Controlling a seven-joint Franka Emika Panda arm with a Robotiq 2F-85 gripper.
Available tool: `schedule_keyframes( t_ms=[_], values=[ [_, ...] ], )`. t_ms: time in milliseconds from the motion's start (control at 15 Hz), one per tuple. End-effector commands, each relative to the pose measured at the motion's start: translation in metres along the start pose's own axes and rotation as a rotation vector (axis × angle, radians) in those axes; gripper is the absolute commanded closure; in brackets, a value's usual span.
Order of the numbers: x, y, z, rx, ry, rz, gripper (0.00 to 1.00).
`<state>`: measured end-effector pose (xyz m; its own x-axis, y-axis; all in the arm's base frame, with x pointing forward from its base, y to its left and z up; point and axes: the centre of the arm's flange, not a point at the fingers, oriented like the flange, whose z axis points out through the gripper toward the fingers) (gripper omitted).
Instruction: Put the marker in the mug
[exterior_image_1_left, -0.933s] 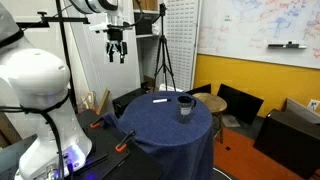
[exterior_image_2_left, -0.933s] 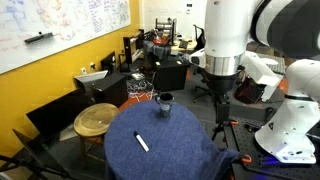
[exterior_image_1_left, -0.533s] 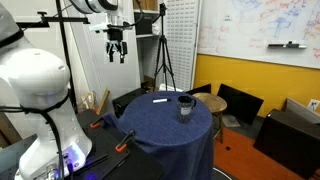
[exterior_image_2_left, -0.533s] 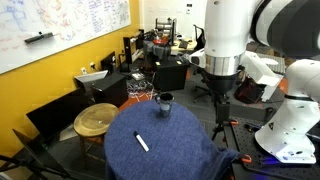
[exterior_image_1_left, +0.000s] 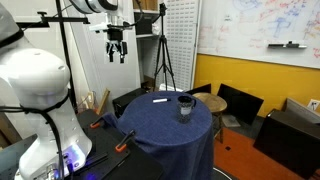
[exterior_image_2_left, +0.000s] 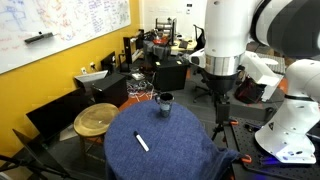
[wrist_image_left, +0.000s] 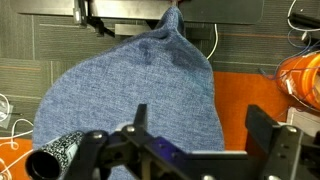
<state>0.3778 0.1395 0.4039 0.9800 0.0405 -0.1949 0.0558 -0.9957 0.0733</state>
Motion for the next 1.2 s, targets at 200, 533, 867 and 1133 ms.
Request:
schedule_keyframes(
  t_ms=[200,533,867,1133],
  values=[
    [0.0,0.0,0.0,0.0,0.0,0.0,0.0],
    [0.006,0.001,0.0,0.014,0.033,0.034,0.0],
    [0.028,0.008,-0.005,0.04,0.138,0.144,0.0],
    [0.051,0.017,-0.002,0.026,0.231,0.301,0.0]
  ],
)
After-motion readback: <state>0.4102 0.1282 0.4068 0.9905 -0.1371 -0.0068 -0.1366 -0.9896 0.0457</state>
